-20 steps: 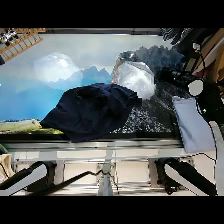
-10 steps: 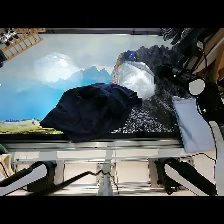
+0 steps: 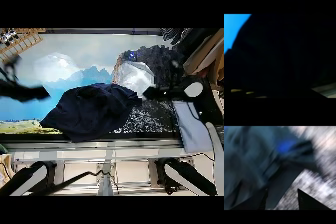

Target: Fold the clothes and pants, and hang the long-sleeved shirts on hangers.

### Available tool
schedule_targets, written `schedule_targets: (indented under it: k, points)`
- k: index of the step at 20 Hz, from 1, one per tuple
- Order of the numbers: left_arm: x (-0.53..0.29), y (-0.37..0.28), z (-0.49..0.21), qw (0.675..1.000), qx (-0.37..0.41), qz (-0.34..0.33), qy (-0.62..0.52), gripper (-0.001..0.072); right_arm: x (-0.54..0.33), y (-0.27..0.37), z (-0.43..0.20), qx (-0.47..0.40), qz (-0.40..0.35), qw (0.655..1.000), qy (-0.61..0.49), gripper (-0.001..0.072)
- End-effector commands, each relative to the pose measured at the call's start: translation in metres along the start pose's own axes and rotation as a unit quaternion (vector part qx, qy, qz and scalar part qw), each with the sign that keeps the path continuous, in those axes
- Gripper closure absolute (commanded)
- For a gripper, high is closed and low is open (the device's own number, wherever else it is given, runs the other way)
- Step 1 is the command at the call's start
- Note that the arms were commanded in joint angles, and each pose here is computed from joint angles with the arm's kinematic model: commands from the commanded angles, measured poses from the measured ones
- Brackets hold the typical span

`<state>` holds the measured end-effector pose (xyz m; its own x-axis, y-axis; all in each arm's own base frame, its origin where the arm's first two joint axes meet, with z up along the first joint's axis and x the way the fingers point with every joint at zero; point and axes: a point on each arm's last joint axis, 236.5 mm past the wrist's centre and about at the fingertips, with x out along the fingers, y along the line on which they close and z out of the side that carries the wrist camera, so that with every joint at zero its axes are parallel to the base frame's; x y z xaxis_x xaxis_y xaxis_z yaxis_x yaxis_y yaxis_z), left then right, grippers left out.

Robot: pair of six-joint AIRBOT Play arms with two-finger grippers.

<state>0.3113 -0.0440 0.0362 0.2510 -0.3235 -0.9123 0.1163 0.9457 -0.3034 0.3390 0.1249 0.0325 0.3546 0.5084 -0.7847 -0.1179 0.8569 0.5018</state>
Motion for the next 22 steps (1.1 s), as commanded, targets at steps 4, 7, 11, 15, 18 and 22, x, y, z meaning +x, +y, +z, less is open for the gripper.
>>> schedule_targets:
  k: [4,7,11,15,18,22]
  points:
    - [0.09,-0.037,-0.14,0.986,0.108,-0.05,0.115,0.0052,0.038,0.036,-0.078,0.087,0.147,0.983,0.073,0.0269]
    - [0.104,-0.048,-0.133,0.984,0.144,-0.045,0.099,0.0002,0.048,0.031,-0.083,0.097,0.148,0.981,0.079,0.0269]
    - [0.123,-0.059,-0.145,0.983,0.122,-0.045,0.131,0.0002,0.074,0.034,-0.083,0.103,0.148,0.98,0.079,0.0201]
    - [0.142,-0.052,-0.121,0.996,0.014,-0.018,0.09,0.0003,0.098,0.032,-0.081,0.109,0.133,0.983,0.069,0.0201]
    - [0.151,-0.047,-0.108,0.997,-0.046,-0.007,0.067,0.0108,0.11,0.039,-0.075,0.111,0.15,0.981,0.055,0.0203]
    - [0.154,-0.046,-0.1,0.997,-0.061,-0.005,0.05,0.0697,0.134,0.047,-0.059,0.128,0.161,0.978,0.031,0.0205]
